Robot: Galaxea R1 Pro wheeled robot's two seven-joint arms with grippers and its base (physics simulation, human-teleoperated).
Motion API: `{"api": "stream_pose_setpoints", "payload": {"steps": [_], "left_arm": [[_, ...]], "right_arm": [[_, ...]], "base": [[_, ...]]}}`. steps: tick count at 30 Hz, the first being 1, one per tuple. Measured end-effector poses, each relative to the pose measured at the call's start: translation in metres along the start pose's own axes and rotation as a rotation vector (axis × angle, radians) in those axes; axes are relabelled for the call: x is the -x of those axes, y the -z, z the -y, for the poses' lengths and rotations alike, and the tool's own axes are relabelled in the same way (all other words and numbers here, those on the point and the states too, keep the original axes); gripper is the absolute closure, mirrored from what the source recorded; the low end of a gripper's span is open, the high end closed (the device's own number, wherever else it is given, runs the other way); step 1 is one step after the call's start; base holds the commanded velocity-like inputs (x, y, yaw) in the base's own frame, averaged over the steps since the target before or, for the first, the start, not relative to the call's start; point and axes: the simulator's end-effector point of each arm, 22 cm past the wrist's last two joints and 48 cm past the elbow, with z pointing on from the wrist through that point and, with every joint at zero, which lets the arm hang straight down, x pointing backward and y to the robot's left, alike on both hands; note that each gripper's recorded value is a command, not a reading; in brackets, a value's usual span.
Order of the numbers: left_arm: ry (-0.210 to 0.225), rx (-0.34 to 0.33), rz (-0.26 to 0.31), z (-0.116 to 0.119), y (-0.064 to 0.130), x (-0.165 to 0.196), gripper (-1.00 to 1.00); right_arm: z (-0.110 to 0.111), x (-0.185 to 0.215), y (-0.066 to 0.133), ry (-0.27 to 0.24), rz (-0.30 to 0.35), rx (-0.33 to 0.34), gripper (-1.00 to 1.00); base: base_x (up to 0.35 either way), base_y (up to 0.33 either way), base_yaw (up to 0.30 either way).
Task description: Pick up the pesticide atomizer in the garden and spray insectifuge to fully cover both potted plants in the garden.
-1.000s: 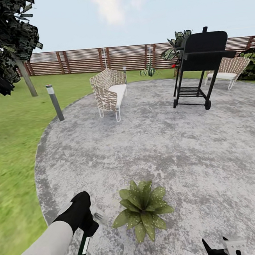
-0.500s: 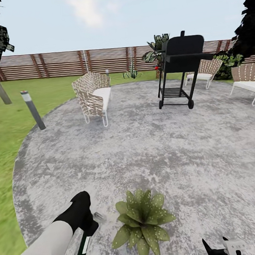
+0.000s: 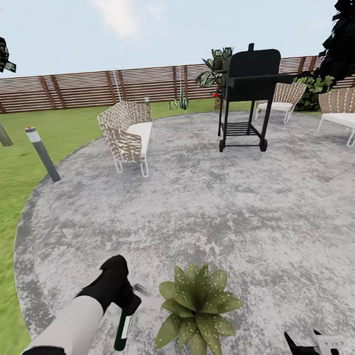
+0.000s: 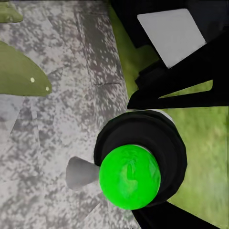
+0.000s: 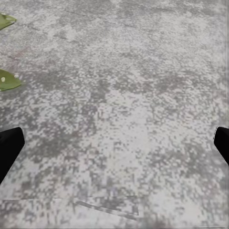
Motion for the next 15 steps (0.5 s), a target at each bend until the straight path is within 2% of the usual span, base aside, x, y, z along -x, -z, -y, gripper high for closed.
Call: {"api": "stream_pose_setpoints", "payload": {"steps": [5,9,15], "left_arm": [[-0.064,0.035,-0.047,0.0029,-0.0051,-0.0064,1.00],[-0.065,0.037,-0.055,0.0025,-0.0064,-0.0088,1.00],[-0.062,0.035,-0.055,0.0024,-0.0063,-0.0089,1.00]], "right_arm": [[-0.0004,-0.0006,0.0001,-0.001,-0.001,0.000,-1.00],[-0.0014,-0.0009,0.0000,-0.001,-0.002,0.002,-1.00],[-0.0017,-0.0008,-0.0001,-0.002,-0.002,0.002,-1.00]], "base": [[0.000,0.000,-0.276],[-0.038,0.155,-0.249],[-0.026,0.297,-0.026]]}}
